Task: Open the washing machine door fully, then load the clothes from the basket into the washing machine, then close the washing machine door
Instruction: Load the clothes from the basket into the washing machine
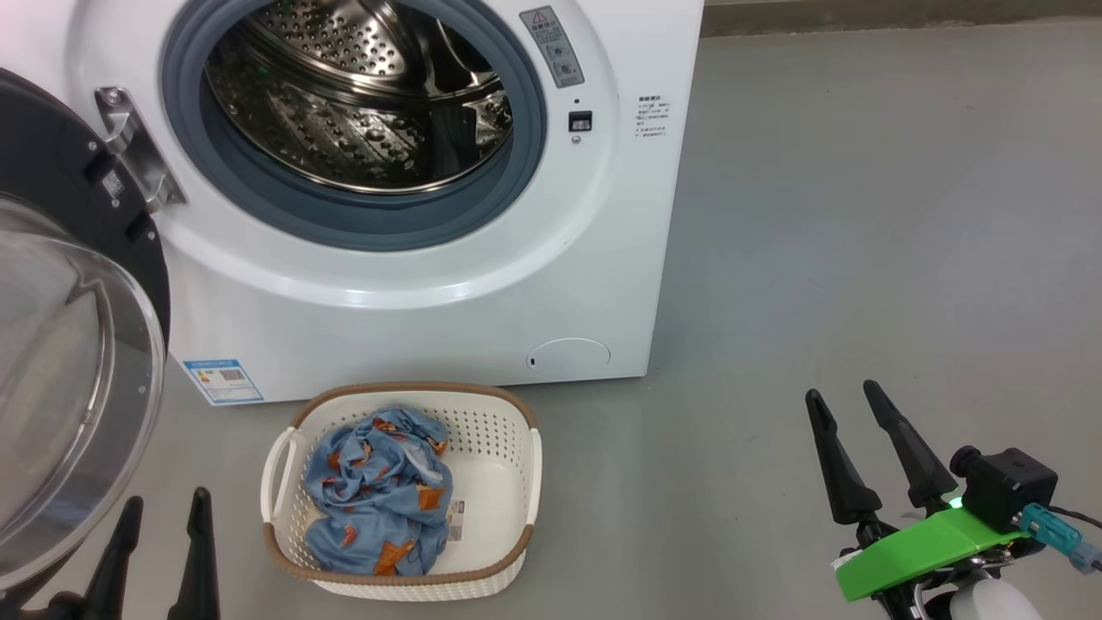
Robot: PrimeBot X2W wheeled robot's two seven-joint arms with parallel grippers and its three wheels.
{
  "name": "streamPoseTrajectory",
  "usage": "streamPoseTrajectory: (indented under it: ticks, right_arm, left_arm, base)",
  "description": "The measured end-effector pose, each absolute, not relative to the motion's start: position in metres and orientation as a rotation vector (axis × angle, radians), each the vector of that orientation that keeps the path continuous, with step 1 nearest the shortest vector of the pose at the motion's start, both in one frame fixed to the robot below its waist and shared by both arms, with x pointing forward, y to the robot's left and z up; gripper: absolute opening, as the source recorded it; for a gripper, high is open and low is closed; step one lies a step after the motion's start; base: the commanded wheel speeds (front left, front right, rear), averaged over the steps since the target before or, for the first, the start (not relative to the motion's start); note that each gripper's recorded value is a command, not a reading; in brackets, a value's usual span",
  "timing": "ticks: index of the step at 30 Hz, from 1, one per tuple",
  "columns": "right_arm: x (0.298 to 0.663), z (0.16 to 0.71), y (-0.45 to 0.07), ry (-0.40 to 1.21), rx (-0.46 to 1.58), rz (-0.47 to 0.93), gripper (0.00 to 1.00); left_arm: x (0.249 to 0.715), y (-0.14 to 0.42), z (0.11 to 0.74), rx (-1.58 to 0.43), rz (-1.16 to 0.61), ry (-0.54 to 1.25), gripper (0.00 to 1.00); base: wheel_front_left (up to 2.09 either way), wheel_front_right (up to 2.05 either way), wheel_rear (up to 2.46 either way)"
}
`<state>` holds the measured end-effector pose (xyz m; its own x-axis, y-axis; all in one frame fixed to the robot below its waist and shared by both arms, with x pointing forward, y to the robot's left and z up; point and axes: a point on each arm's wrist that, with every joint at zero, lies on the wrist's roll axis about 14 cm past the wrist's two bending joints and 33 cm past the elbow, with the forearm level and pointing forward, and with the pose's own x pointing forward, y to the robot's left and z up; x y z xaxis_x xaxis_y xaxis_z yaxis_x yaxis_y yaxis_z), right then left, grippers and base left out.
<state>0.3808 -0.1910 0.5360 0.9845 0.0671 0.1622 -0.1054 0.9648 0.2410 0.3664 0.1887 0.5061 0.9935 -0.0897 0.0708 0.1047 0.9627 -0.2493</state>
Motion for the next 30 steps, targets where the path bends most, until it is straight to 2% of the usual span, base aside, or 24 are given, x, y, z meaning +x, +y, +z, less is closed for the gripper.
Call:
streamPoseTrajectory:
  ticks: [30]
  right_arm:
    - [0.383, 0.5336, -0.1871, -0.145, 0.252, 0.099, 1.0]
  left_arm:
    - [0.3654, 0.1932, 0.5047, -0.223, -0.098, -0.06, 1.0]
  base:
    - [0.0, 0.0, 0.0]
